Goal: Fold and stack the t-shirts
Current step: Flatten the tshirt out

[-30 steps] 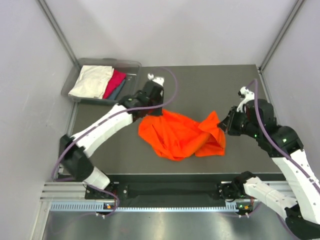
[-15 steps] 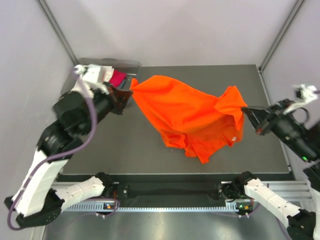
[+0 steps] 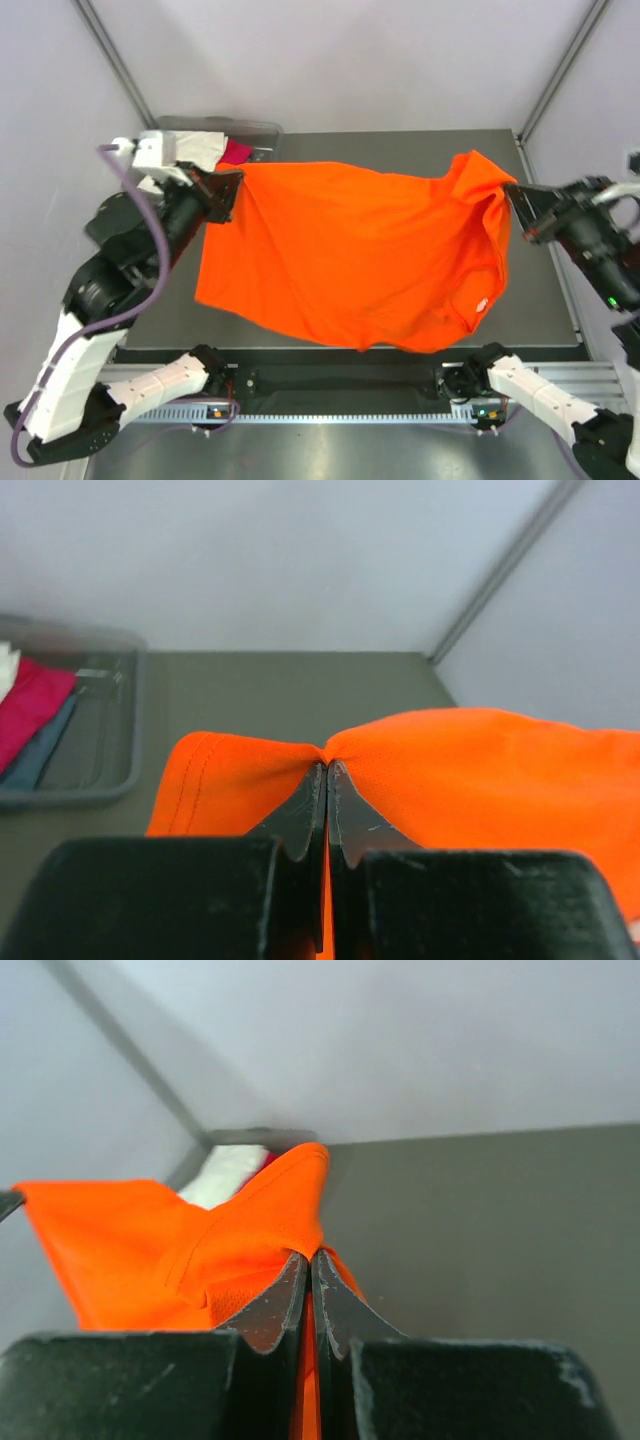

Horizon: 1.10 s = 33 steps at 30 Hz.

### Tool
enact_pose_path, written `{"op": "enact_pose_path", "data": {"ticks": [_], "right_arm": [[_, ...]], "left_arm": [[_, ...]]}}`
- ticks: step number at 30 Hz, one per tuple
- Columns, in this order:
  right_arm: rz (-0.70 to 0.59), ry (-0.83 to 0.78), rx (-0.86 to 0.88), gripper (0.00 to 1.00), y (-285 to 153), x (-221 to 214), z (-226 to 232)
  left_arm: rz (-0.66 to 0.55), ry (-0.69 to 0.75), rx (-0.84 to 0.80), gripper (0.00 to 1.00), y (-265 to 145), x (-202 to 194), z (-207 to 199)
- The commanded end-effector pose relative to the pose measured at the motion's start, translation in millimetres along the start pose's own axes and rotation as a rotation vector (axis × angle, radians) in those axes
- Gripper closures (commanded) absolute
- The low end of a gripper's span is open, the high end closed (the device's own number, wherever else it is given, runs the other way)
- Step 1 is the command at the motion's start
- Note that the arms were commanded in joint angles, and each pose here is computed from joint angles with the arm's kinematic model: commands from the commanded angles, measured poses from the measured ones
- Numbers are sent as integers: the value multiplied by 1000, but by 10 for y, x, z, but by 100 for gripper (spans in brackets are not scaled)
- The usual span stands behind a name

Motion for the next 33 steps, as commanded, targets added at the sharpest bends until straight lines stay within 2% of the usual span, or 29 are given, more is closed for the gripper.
{"op": "enact_pose_path", "data": {"ticks": [1,6,10,14,15,17,18,20,21,22,24,25,26,27,28,29,30,31,33], "right_arm": [[-10,-2,-275,100,527,-53,-328],[125,-94,-437,100,1324,-453,-695],[160,-6,-489,100,1865,-611,-1228],[189,45,-511,100,2373,-673,-1668],[241,53,-545,100,2588,-841,-1888],[243,57,-542,100,2827,-808,-1989],[290,60,-568,100,3003,-989,-2177],[315,53,-541,99,3192,-996,-2204],[364,52,-563,99,3307,-1153,-2339],[367,43,-559,92,3339,-1066,-2302],[416,27,-588,79,3370,-1141,-2385],[432,19,-634,58,3295,-1094,-2381],[443,13,-656,53,3247,-1088,-2386],[441,7,-666,49,3170,-1031,-2340],[479,3,-709,39,3041,-1099,-2376],[494,8,-736,35,2941,-1128,-2378],[482,10,-743,34,2793,-1060,-2287],[550,30,-778,31,2626,-1268,-2345],[557,38,-771,30,2339,-1285,-2183]], "left_arm": [[119,-5,195,100,302,-402,169],[294,104,334,100,814,-1056,285],[427,191,406,100,1374,-1524,524],[521,146,474,100,1835,-1844,1067],[537,155,479,100,1914,-1933,1148],[571,187,514,100,2122,-2181,1332],[589,207,532,100,2172,-2252,1387],[626,221,569,100,2339,-2393,1488],[657,228,576,100,2346,-2434,1501],[666,235,566,95,2377,-2436,1496],[681,231,533,75,2403,-2437,1459],[696,239,517,59,2350,-2396,1436],[711,240,506,55,2302,-2396,1410],[724,229,482,52,2243,-2386,1371],[744,221,466,48,2101,-2362,1336],[760,211,446,48,2015,-2368,1298],[774,186,419,48,1926,-2374,1248],[799,175,407,48,1719,-2386,1219],[824,135,396,52,1482,-2397,1170]]}}
Point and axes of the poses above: each gripper's point midway between its finger pads, its own y axis out along the fingers, its own z axis along the line the jaws close on, x = y × z, the point moved 5 cm from there along -y, back along the fingers, and after that the axes turned 10 degrees about y, right-handed, at the moved point
